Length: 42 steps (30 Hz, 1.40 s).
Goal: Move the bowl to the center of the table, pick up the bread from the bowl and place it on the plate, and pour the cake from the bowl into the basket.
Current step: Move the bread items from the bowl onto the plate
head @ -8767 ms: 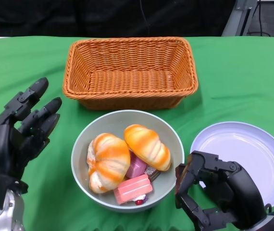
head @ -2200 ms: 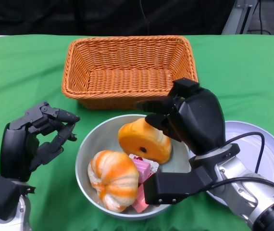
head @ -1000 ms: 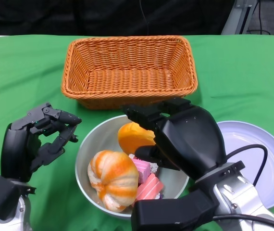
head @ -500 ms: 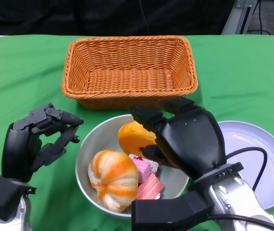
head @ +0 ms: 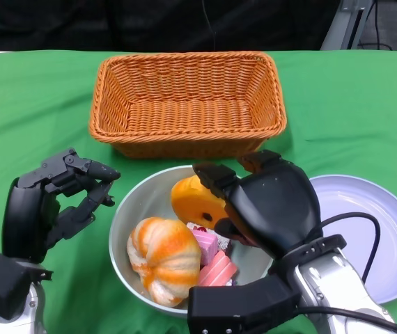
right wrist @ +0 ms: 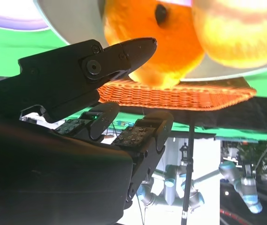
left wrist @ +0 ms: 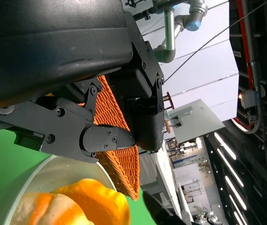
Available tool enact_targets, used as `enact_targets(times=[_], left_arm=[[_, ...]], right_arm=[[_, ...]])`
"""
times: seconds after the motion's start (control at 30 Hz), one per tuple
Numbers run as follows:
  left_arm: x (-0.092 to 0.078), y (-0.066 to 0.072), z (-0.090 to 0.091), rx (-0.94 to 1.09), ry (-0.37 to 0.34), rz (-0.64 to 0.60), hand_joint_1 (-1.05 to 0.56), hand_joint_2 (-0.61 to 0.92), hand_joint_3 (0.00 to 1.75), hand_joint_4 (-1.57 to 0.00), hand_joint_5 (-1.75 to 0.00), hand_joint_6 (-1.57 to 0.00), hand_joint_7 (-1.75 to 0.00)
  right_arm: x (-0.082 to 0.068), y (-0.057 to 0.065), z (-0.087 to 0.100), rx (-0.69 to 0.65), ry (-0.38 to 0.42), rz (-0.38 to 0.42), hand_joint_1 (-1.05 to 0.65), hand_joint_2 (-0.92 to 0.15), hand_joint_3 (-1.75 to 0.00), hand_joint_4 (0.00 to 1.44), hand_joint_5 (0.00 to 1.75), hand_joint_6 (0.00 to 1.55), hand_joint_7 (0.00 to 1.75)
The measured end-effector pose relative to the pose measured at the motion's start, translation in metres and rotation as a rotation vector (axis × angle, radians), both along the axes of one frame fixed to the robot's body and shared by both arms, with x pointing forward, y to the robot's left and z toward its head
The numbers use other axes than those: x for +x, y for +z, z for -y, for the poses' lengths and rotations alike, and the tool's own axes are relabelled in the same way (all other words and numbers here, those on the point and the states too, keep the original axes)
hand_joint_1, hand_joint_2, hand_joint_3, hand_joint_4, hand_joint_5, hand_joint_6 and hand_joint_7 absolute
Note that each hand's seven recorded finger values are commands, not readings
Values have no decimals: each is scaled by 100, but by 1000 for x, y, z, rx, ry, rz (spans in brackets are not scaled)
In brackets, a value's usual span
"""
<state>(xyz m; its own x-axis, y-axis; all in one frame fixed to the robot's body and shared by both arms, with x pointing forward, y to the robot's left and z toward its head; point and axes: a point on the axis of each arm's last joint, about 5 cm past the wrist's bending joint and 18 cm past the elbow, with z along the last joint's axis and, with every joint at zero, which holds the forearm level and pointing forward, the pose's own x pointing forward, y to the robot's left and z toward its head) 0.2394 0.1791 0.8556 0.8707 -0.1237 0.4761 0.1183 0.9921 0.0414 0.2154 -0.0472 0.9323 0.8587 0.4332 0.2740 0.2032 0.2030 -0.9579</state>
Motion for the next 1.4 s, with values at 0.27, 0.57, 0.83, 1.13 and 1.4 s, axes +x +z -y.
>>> enact_targets(times=[0.27, 0.57, 0.83, 1.13, 1.4], left_arm=[[0, 0, 0, 2, -3, 0, -16, 92, 37, -82, -144, -92, -96], [0, 0, 1, 6, -6, 0, -16, 91, 38, -82, -146, -90, -100], [0, 0, 1, 13, -2, -1, -15, 89, 41, -82, -147, -89, -102], [0, 0, 2, 12, -2, -1, -15, 86, 47, -82, -149, -88, -104], [0, 0, 2, 14, -8, -1, -14, 86, 49, -81, -149, -88, -103]], right_arm=[[1, -2, -1, -25, -11, -38, -69, -92, 0, 64, 3, 66, 0], [4, -4, -2, -43, -13, -53, -67, -92, -1, 65, 2, 65, 0], [8, -7, -2, -47, -12, -76, -64, -91, 0, 69, 3, 66, 1], [13, -8, -4, -44, -11, -61, -62, -91, 0, 74, 4, 67, 1], [15, -12, -8, -58, -10, -53, -53, -92, -1, 78, 4, 71, 1]])
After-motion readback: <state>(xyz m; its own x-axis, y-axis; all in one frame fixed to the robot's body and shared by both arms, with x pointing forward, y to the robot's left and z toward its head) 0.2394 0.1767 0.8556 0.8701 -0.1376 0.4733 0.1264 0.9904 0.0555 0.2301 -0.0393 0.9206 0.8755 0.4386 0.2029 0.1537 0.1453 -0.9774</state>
